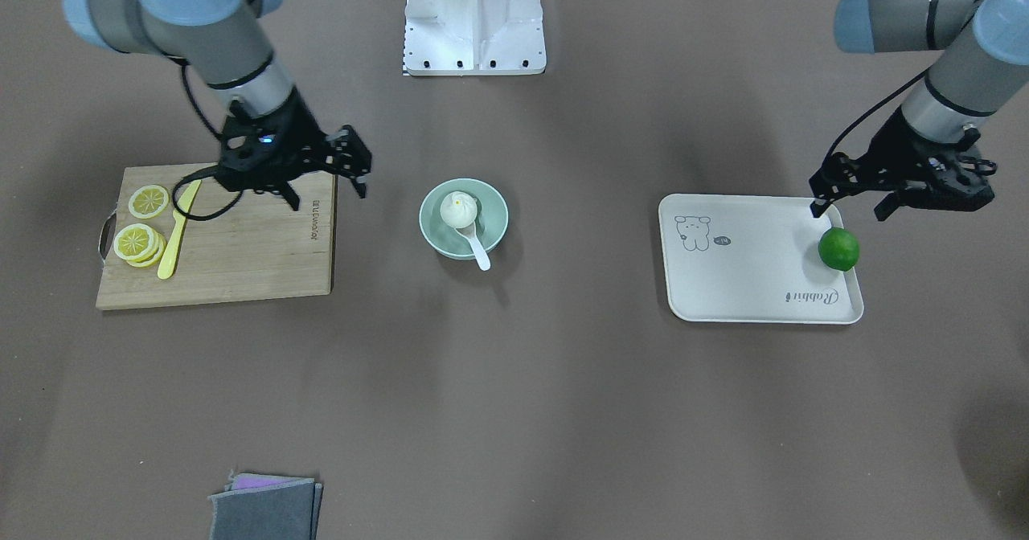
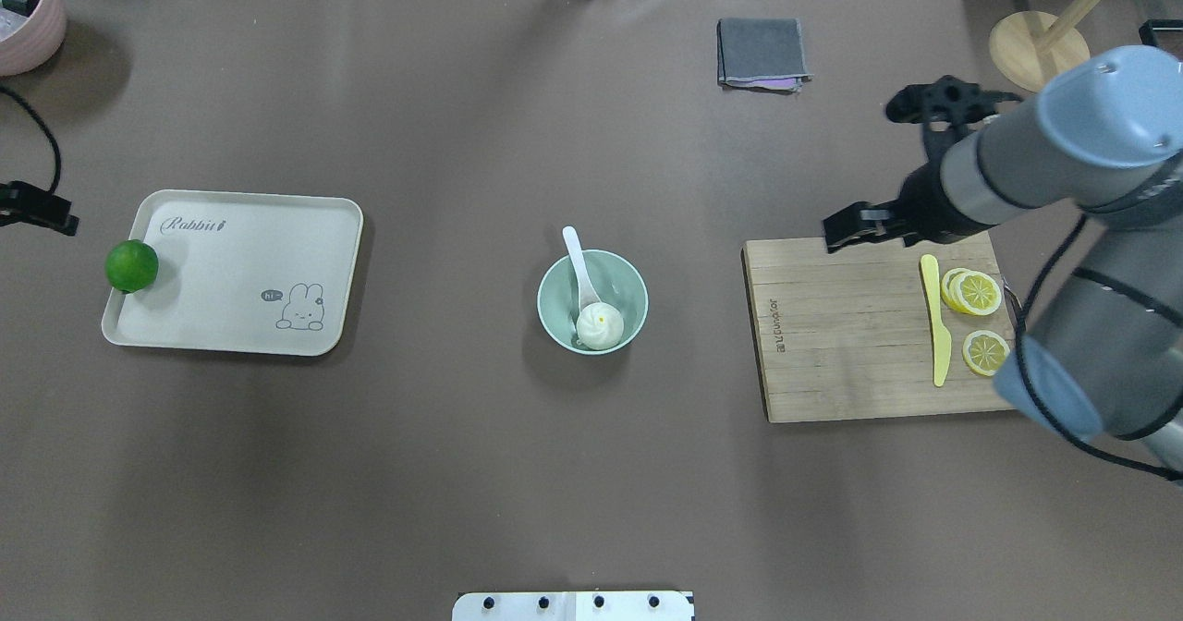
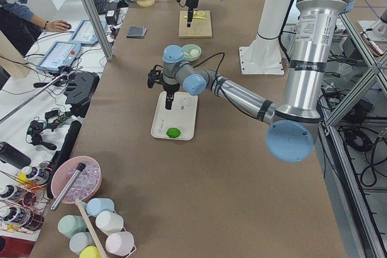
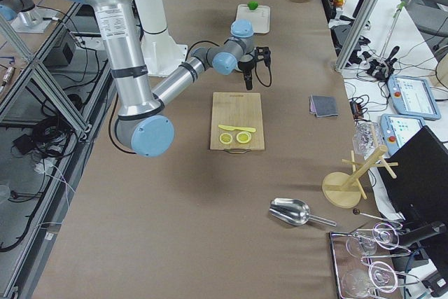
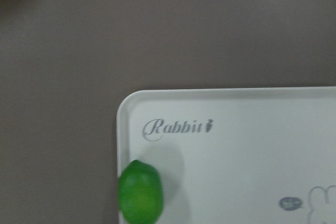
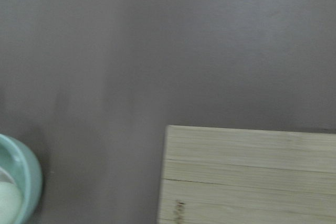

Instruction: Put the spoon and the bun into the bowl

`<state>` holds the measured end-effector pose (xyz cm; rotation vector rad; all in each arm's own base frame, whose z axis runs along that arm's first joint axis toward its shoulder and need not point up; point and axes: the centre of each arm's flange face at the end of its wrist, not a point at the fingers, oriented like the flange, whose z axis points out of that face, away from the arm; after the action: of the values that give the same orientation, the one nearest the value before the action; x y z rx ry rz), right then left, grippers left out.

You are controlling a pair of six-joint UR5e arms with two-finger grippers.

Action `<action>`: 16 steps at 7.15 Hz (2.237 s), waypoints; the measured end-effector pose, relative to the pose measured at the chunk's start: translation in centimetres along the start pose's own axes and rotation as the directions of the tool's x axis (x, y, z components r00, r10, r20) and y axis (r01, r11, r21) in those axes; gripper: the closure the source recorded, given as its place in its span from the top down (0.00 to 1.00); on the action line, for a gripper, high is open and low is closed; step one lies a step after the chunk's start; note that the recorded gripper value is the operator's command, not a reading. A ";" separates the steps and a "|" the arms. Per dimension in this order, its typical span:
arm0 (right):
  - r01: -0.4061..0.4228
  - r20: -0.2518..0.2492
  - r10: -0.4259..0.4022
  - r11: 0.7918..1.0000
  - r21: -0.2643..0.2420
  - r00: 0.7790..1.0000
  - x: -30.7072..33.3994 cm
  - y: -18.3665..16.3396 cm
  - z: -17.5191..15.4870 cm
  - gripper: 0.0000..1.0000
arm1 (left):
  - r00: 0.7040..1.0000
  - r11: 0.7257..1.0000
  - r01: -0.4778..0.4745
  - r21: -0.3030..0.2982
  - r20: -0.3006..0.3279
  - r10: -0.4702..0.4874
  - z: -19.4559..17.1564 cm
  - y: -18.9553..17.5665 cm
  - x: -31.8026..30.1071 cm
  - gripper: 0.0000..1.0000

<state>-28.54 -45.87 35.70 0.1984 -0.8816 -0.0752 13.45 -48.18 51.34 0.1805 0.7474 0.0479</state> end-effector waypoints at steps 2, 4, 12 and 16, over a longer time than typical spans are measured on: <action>0.095 -0.048 -0.097 0.994 -0.048 0.994 12.5 1.1 -2.6 1.00 | 0.998 0.998 -0.047 -0.042 0.048 0.049 1.1 1.6 -7.2 0.99; 0.170 -0.059 -0.176 0.982 -0.082 0.983 23.9 1.6 -4.2 1.00 | 0.998 0.995 0.010 -0.099 -0.060 -0.016 1.5 2.2 -11.8 0.99; 0.227 -0.005 -0.229 0.969 -0.098 0.973 40.7 2.1 -5.0 1.00 | 0.985 0.992 0.101 -0.080 -0.135 -0.111 -1.0 3.5 -15.7 0.99; 0.197 0.009 -0.197 0.977 -0.077 0.980 41.9 2.6 -6.0 1.00 | 0.985 0.988 0.133 -0.073 -0.102 -0.140 -1.3 4.8 -17.4 0.99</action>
<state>2.62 -48.60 64.28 0.2126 -0.8574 -0.2937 -0.07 -45.19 62.97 0.0639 0.8618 -0.0484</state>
